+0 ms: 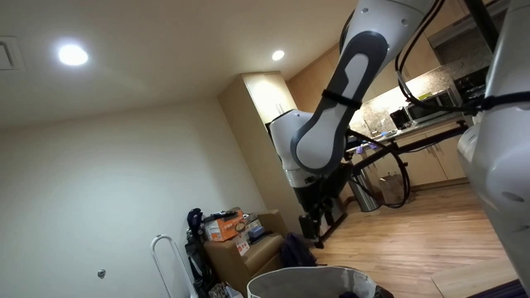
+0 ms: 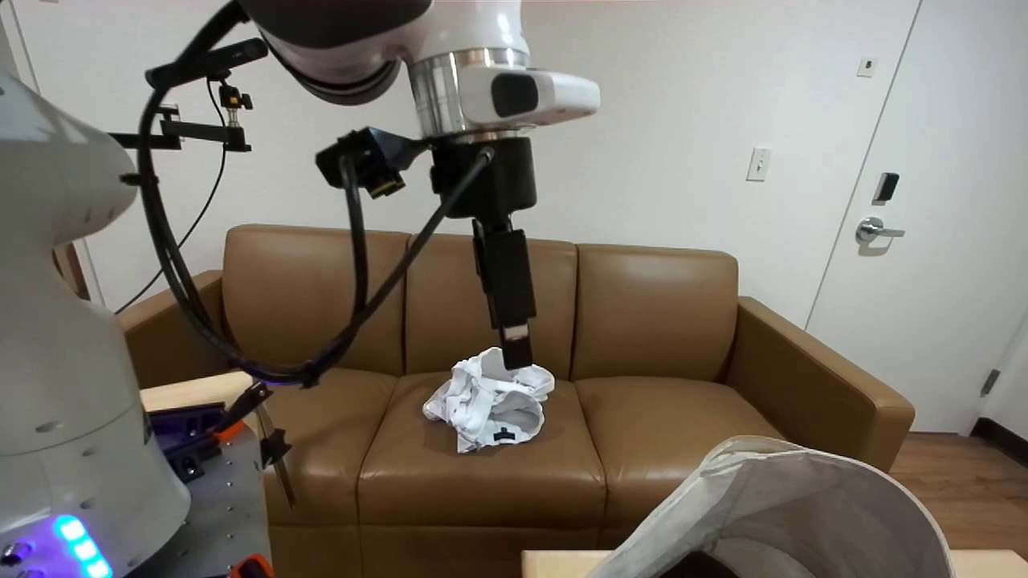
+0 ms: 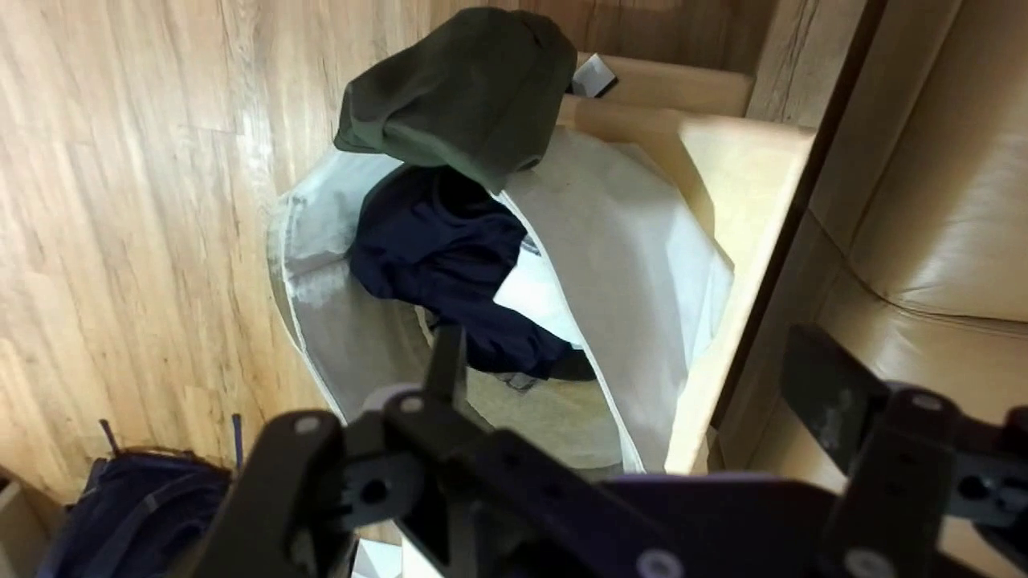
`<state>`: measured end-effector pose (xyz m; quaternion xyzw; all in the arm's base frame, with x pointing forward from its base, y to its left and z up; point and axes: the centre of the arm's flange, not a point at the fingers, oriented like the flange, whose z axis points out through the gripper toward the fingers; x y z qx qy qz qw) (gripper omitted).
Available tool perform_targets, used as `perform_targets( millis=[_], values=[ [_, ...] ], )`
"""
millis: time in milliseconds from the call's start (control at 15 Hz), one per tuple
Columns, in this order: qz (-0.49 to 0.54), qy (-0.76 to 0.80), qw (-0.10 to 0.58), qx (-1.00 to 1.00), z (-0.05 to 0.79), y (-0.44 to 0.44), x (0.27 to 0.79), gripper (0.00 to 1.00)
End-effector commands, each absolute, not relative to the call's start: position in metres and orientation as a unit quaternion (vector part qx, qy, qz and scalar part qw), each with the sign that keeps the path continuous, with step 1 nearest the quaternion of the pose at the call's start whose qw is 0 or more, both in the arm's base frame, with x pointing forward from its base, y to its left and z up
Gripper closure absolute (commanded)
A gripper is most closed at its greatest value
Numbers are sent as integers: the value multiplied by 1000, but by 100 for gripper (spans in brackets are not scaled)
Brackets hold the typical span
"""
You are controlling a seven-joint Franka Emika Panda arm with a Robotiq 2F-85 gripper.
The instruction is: Take the black clothing out of the pink laundry bag and place it on top of the white clothing on the sofa
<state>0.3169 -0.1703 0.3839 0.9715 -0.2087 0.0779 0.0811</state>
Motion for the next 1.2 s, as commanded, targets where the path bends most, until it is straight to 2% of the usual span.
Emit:
perform_targets(
  millis=[0, 133, 400, 800, 867, 1133],
  values=[
    [73, -197, 80, 974, 387, -163, 313, 0],
    [124, -180, 108, 970, 392, -159, 318, 0],
    [137, -242, 81, 957, 377, -233, 348, 0],
    [15, -339, 73, 938, 332, -374, 332, 0],
    [59, -335, 83, 937, 344, -325, 312, 0],
    [51, -334, 84, 937, 338, -332, 315, 0]
  ],
)
